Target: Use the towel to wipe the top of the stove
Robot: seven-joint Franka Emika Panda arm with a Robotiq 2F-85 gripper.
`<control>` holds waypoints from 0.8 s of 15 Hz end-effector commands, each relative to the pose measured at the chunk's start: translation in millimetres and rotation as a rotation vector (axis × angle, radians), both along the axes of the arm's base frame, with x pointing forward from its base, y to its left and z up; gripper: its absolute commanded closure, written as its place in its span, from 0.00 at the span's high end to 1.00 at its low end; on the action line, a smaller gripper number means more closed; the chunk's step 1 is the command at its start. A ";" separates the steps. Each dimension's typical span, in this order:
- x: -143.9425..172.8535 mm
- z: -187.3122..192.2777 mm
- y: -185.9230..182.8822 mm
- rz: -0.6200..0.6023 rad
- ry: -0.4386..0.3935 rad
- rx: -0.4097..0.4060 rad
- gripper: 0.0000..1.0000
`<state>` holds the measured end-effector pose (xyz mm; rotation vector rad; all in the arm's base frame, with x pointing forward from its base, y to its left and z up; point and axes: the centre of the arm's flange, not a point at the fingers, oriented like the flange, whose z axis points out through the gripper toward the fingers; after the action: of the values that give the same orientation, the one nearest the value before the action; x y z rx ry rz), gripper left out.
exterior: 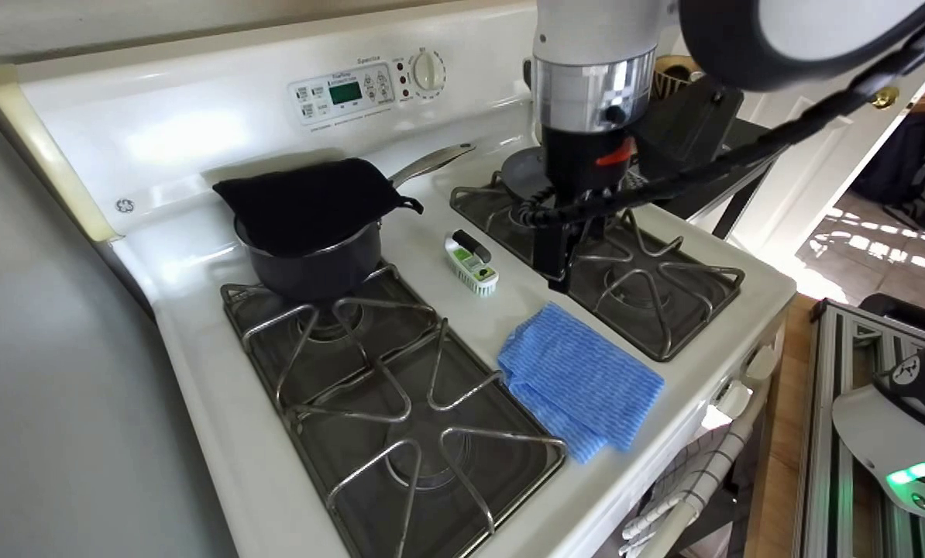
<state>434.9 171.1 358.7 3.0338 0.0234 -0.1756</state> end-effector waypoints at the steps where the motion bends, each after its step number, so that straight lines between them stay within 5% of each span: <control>1: 0.0 -37.7 6.4 -0.007 -0.029 0.012 1.00; 12: -0.9 -67.8 19.2 -0.004 0.031 0.036 1.00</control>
<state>435.7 177.2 309.7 3.0492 0.0353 -0.1964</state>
